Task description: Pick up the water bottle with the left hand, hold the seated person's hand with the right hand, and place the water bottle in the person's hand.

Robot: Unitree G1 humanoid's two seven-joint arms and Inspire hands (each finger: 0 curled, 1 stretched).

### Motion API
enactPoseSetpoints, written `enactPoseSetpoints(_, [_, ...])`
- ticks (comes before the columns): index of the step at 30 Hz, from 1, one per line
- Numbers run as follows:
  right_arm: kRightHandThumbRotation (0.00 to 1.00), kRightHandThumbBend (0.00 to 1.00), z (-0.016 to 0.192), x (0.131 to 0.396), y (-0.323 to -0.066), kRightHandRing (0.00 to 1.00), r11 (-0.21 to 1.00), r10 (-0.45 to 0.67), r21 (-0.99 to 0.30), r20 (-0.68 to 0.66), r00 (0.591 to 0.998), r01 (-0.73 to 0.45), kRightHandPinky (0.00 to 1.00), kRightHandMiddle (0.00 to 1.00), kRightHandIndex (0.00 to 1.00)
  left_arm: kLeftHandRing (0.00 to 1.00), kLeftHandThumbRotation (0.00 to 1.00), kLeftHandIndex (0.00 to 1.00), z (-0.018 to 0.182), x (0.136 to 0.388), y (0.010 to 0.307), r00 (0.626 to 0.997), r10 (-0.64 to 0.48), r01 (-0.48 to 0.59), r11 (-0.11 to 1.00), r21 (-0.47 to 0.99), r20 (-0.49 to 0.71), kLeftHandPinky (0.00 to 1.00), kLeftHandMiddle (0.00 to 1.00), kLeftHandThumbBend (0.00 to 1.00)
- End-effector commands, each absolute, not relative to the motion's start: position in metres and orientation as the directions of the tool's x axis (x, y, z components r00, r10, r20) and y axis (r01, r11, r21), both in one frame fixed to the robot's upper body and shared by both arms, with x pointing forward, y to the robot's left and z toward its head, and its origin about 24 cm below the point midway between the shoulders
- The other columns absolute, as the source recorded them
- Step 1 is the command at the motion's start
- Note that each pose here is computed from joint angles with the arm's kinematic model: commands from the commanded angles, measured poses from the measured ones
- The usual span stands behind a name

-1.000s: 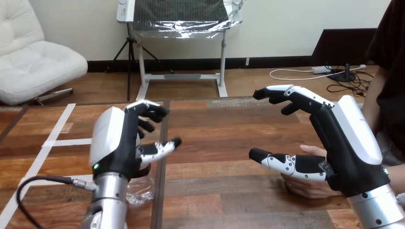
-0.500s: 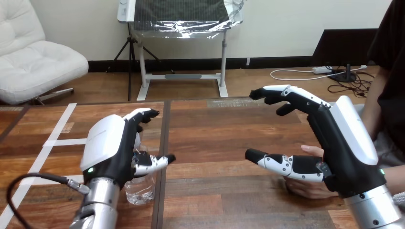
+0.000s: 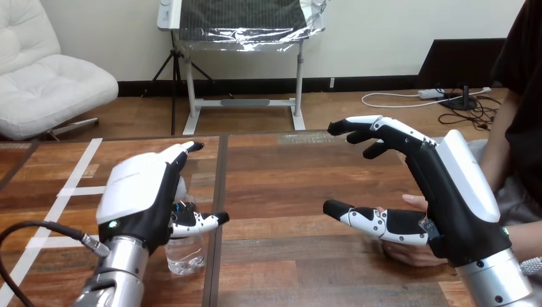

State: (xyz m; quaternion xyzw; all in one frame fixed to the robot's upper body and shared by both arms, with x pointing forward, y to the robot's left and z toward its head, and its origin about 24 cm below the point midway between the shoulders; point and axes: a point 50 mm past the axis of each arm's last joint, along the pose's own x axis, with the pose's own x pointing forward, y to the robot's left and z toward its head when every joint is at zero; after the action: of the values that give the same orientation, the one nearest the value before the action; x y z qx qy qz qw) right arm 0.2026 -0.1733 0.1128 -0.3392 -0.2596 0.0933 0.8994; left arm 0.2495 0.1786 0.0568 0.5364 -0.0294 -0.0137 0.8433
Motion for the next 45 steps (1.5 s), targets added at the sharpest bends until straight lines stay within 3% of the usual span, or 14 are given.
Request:
enactPoseSetpoints(1, [0.0,0.66,0.1258,0.2048,-0.1671,0.71,0.776,0.359,-0.631,0.474,0.804,0.025,0.6,0.76,0.71,0.87,0.28,0.86,0.0759,0.2529,0.1782,0.991,-0.071,-0.072,0.406,0.911,0.11,0.87,0.88,0.87])
enactPoseSetpoints(18, [0.0,0.65,0.1249,0.2046,-0.1641,0.71,0.793,0.363,-0.61,0.475,0.801,0.003,0.59,0.76,0.7,0.85,0.27,0.84,0.0772,0.2509,0.1806,0.99,-0.06,-0.09,0.405,0.91,0.125,0.84,0.86,0.84])
enactPoseSetpoints(30, [0.0,0.66,0.1261,0.204,-0.1627,0.7,0.796,0.361,-0.605,0.479,0.8,0.003,0.59,0.76,0.7,0.82,0.27,0.84,0.0767,0.2496,0.1805,0.997,-0.035,-0.042,0.41,0.911,0.062,0.79,0.85,0.82])
enactPoseSetpoints(39, [0.0,0.66,0.1258,0.204,-0.1622,0.7,0.802,0.362,-0.597,0.481,0.798,-0.004,0.58,0.76,0.7,0.79,0.23,0.83,0.0739,0.2479,0.1808,0.999,0.022,-0.042,0.549,0.835,0.036,0.73,0.83,0.82])
enactPoseSetpoints(45, [0.0,0.66,0.1256,0.2038,-0.162,0.7,0.802,0.363,-0.598,0.481,0.798,-0.005,0.58,0.76,0.7,0.77,0.2,0.82,0.0675,0.2456,0.1812,0.994,0.077,-0.111,0.676,0.729,0.08,0.69,0.82,0.82])
